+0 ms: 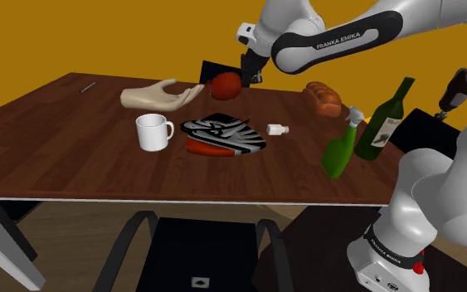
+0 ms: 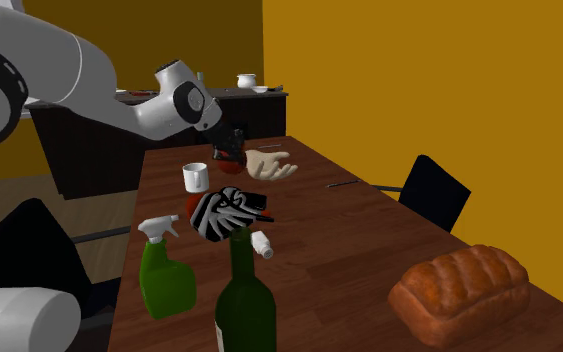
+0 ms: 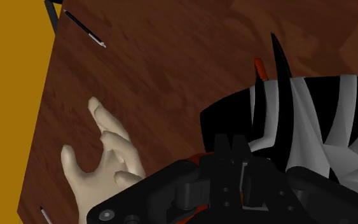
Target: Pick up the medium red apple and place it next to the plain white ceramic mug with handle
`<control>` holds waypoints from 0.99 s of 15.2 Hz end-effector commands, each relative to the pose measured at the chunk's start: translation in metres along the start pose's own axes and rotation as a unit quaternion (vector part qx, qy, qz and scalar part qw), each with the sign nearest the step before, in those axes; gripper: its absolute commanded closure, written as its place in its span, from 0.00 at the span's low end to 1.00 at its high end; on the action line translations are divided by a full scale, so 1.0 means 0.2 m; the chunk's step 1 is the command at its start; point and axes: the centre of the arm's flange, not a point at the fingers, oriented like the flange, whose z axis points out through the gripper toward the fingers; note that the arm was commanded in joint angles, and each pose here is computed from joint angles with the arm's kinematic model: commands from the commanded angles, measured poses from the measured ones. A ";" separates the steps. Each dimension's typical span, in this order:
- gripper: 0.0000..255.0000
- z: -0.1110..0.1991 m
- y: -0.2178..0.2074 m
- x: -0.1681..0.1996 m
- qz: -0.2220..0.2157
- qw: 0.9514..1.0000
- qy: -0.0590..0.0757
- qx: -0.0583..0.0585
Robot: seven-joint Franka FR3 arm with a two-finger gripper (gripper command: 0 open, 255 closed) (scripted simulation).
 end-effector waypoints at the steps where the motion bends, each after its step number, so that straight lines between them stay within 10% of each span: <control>1: 1.00 -0.03 0.00 0.13 0.001 1.000 0.000 0.000; 15: 1.00 -0.18 -0.05 1.04 0.001 1.000 0.000 0.000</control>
